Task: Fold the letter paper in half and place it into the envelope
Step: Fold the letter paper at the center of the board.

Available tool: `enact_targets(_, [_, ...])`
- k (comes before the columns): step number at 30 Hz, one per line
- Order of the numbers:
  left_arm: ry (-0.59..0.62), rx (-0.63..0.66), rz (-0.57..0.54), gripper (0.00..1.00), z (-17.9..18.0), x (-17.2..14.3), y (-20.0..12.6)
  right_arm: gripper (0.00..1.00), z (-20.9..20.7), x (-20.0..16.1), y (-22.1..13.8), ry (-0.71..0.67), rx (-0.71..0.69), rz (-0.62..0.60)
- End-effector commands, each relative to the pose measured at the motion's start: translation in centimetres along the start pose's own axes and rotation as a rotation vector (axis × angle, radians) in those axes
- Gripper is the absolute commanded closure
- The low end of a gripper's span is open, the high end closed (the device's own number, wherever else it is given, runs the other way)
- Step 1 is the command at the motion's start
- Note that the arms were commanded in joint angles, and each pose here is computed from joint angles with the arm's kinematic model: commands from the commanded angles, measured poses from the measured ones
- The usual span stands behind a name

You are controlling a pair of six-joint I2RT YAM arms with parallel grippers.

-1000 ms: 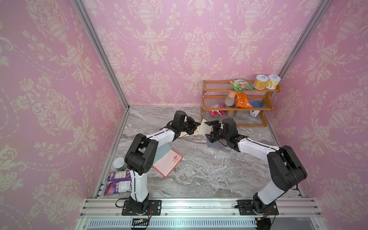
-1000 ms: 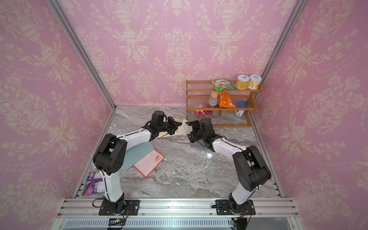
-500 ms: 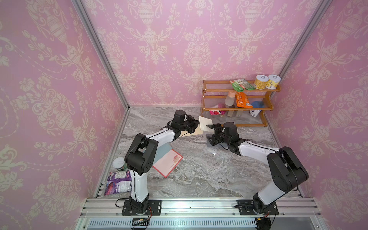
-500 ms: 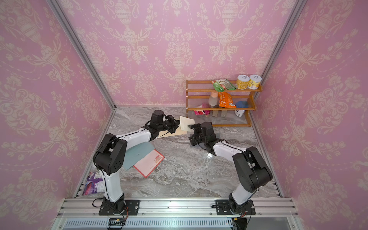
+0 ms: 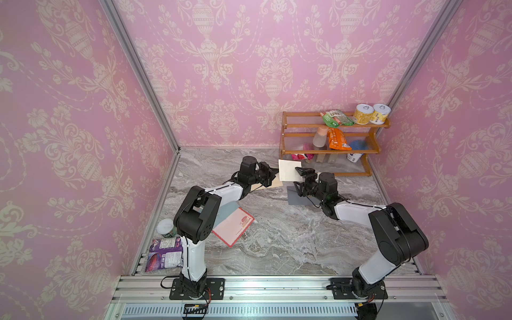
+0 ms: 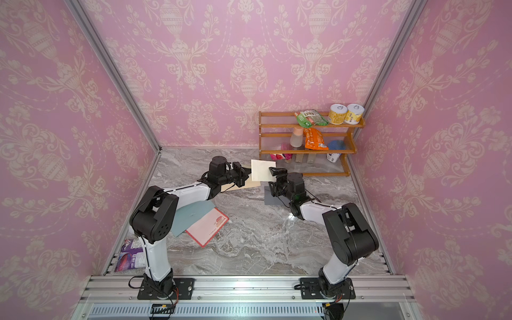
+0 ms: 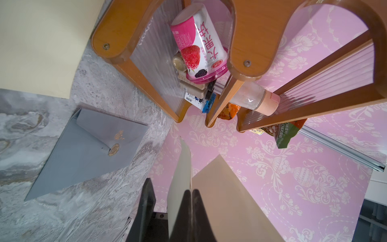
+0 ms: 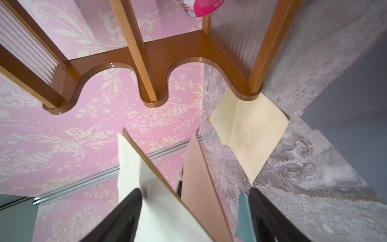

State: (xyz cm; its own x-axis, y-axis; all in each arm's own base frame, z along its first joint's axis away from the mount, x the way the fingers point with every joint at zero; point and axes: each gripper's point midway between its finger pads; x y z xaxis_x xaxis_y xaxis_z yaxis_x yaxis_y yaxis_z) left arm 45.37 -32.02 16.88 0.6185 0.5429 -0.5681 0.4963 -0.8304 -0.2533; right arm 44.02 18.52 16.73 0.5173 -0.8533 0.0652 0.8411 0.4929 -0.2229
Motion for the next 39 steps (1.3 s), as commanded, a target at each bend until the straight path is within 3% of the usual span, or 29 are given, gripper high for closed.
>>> enact_targets(1, [0.036, 0.045, 0.072, 1.0, 1.5, -0.2, 0.1, 0.2, 1.6, -0.8, -0.1, -0.069, 0.086, 0.08])
enact_targets(5, [0.138, 0.107, 0.131, 1.0, 1.6, -0.7, -0.2, 0.28, 2.4, -2.2, 0.3, -0.062, 0.155, 0.226])
enact_targets(12, [0.274, 0.214, 0.189, 1.0, 2.1, -1.4, -0.8, 0.41, 1.9, -4.2, 0.0, -0.068, 0.19, 0.353])
enact_targets(16, [0.286, 0.244, 0.169, 1.0, 2.7, -0.1, -1.9, 0.59, 1.2, -3.7, -0.4, -0.085, 0.173, 0.345])
enact_targets(20, [0.301, 0.27, 0.125, 0.98, 2.8, 1.3, -3.1, 0.89, 1.3, -3.1, -0.5, -0.09, 0.167, 0.324])
enact_targets(21, [0.302, 0.276, 0.107, 0.91, 2.7, 1.7, -3.4, 0.96, 1.4, -3.1, -0.4, -0.09, 0.166, 0.323])
enact_targets(22, [0.299, 0.287, 0.079, 0.77, 2.7, 2.1, -3.8, 0.99, 1.6, -3.0, -0.4, -0.092, 0.166, 0.318])
enact_targets(25, [0.308, 0.319, -0.032, 0.06, 1.9, 2.7, -5.0, 1.0, 2.1, -2.2, -0.1, -0.082, 0.151, 0.275])
enact_targets(26, [0.31, 0.322, -0.07, 0.01, 1.5, 2.6, -5.5, 1.0, 2.2, -1.9, 0.0, -0.075, 0.147, 0.253])
enact_targets(34, [0.26, 0.283, -0.386, 0.01, -0.2, 2.2, -8.6, 1.0, 2.6, -0.3, 1.6, 0.038, 0.116, 0.053])
enact_targets(39, [0.211, 0.259, -0.484, 0.01, -0.8, 2.4, -9.1, 1.0, 4.4, -1.5, 3.0, 0.086, 0.141, -0.016])
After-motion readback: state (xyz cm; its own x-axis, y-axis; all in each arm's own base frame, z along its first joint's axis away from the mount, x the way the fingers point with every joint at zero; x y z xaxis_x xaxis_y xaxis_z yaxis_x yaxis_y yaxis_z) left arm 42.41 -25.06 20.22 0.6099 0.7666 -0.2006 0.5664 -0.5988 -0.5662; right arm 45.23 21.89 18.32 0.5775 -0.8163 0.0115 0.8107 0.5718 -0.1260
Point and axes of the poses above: each gripper's point midway between its finger pads, its own y axis out along the fingers, its own z axis along the line the jaws close on, x = y × z, and after that the axes turned 15 degrees about -y, right-handed
